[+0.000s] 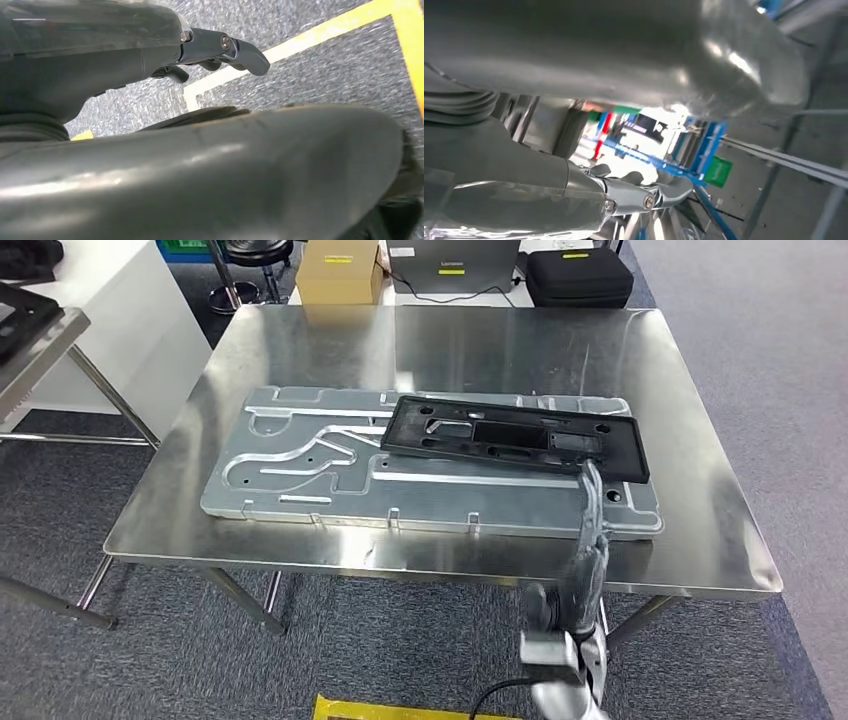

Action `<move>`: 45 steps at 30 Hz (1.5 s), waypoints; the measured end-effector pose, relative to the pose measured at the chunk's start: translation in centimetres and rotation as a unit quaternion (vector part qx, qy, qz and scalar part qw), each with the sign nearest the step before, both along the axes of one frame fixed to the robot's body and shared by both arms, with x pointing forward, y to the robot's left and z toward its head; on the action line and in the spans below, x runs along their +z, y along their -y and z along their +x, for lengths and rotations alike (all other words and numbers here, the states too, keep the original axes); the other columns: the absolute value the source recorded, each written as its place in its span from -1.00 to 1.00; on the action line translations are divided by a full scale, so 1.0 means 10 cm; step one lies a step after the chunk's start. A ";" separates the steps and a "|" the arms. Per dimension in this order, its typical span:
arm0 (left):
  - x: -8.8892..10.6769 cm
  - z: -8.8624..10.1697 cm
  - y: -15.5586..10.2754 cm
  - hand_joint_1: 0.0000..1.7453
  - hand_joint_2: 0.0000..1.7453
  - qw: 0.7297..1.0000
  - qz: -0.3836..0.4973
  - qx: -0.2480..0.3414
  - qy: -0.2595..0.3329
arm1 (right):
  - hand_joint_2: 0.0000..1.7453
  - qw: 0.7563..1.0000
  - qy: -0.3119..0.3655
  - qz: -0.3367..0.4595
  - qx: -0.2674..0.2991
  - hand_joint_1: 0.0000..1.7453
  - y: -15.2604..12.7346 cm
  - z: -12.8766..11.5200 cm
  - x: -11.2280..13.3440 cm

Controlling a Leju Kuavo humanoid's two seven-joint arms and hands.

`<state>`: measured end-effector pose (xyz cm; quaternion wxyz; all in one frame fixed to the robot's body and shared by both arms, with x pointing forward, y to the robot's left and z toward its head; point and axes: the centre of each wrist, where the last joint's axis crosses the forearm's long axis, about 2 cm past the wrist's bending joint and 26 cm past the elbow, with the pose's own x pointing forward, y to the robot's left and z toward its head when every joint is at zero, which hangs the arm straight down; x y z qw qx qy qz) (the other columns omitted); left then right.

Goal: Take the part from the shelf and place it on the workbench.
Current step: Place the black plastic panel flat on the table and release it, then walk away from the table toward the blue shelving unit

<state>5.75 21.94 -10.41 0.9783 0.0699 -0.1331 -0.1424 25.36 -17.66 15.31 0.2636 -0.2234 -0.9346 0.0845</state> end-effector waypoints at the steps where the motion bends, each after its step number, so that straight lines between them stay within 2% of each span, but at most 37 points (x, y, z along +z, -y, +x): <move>1: 0.00 0.00 -0.01 -1.00 -1.00 1.000 0.001 -0.001 0.000 | -1.00 1.000 0.007 0.012 0.013 -1.00 -0.07 -0.07 0.05; 6: 0.00 0.04 -0.03 -1.00 -1.00 1.000 0.004 -0.007 0.003 | -1.00 0.997 0.030 0.054 0.055 -1.00 -0.29 -0.31 0.23; 11: 0.00 0.05 -0.05 -1.00 -1.00 1.000 0.004 -0.008 0.003 | -1.00 0.993 0.029 0.080 0.081 -1.00 -0.42 -0.40 0.28; 25: -0.01 0.06 -0.10 -1.00 -1.00 1.000 0.007 -0.017 0.000 | -1.00 0.990 0.012 0.101 0.100 -1.00 -0.52 -0.36 0.26; 31: -0.01 0.03 -0.10 -1.00 -1.00 1.000 0.009 -0.018 -0.006 | -1.00 0.987 -0.018 0.119 0.110 -1.00 -0.54 -0.34 0.18; 35: -0.01 0.04 -0.12 -1.00 -1.00 1.000 0.011 -0.020 -0.006 | -1.00 0.982 -0.075 0.131 0.116 -1.00 -0.51 -0.29 0.02; 38: -0.01 0.09 -0.15 -1.00 -1.00 1.000 0.013 -0.023 -0.001 | -1.00 0.980 -0.130 0.125 0.077 -1.00 -0.39 -0.16 -0.20; 42: 0.00 0.11 -0.15 -1.00 -1.00 1.000 0.014 -0.027 -0.002 | -1.00 0.971 -0.218 0.098 -0.002 -1.00 -0.05 0.04 -0.73; 45: 0.00 0.10 -0.15 -1.00 -1.00 1.000 0.015 -0.025 -0.005 | -1.00 0.950 -0.294 0.091 -0.058 -1.00 0.23 0.07 -1.15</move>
